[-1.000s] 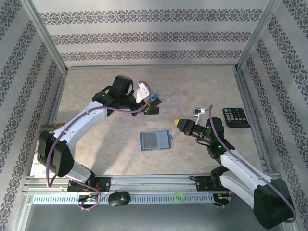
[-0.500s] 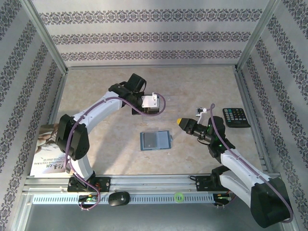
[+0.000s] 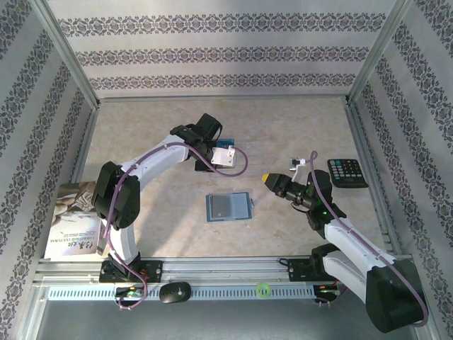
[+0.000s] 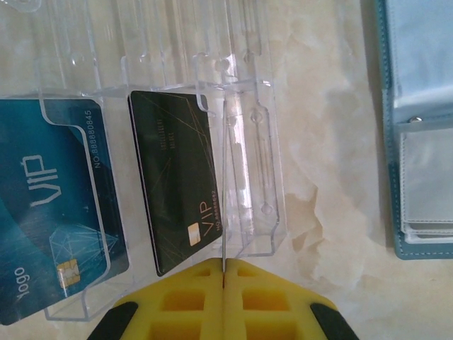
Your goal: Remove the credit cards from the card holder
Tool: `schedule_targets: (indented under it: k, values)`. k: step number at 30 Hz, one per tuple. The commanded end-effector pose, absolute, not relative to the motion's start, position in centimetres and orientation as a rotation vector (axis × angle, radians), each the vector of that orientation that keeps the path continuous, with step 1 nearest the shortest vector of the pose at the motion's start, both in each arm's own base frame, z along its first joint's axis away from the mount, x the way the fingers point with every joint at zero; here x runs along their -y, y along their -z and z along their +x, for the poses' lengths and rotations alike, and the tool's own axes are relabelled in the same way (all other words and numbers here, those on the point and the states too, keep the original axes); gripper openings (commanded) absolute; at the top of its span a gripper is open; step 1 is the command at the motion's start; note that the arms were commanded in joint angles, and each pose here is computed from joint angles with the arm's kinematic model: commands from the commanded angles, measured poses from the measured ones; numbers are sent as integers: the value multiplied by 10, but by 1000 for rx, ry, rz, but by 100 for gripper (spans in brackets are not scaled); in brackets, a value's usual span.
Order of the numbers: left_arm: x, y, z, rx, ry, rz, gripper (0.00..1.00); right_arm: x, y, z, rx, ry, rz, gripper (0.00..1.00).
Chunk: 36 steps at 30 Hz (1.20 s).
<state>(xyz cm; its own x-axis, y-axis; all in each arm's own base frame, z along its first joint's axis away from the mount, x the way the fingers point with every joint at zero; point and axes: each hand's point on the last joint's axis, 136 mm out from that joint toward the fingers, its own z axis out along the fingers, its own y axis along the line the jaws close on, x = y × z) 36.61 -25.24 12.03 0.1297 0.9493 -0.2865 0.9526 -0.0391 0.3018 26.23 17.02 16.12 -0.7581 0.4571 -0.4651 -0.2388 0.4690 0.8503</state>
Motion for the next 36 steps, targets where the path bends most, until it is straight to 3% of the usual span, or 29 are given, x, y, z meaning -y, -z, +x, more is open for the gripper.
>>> schedule_targets:
  k: [1,21,29,36]
  values:
    - [265,-130,379,-1764,-32,1996,0,-170,-164,262,-2033,-1332,151,21]
    - [266,-116,396,-1892,-76,1922,0,-170,-166,270,-2029,-1331,145,22]
    - [272,-123,405,-1902,-100,1859,18,-168,-162,267,-2034,-1327,157,23]
    - [282,-159,419,-1849,-163,1712,19,-170,-162,267,-2043,-1333,143,29]
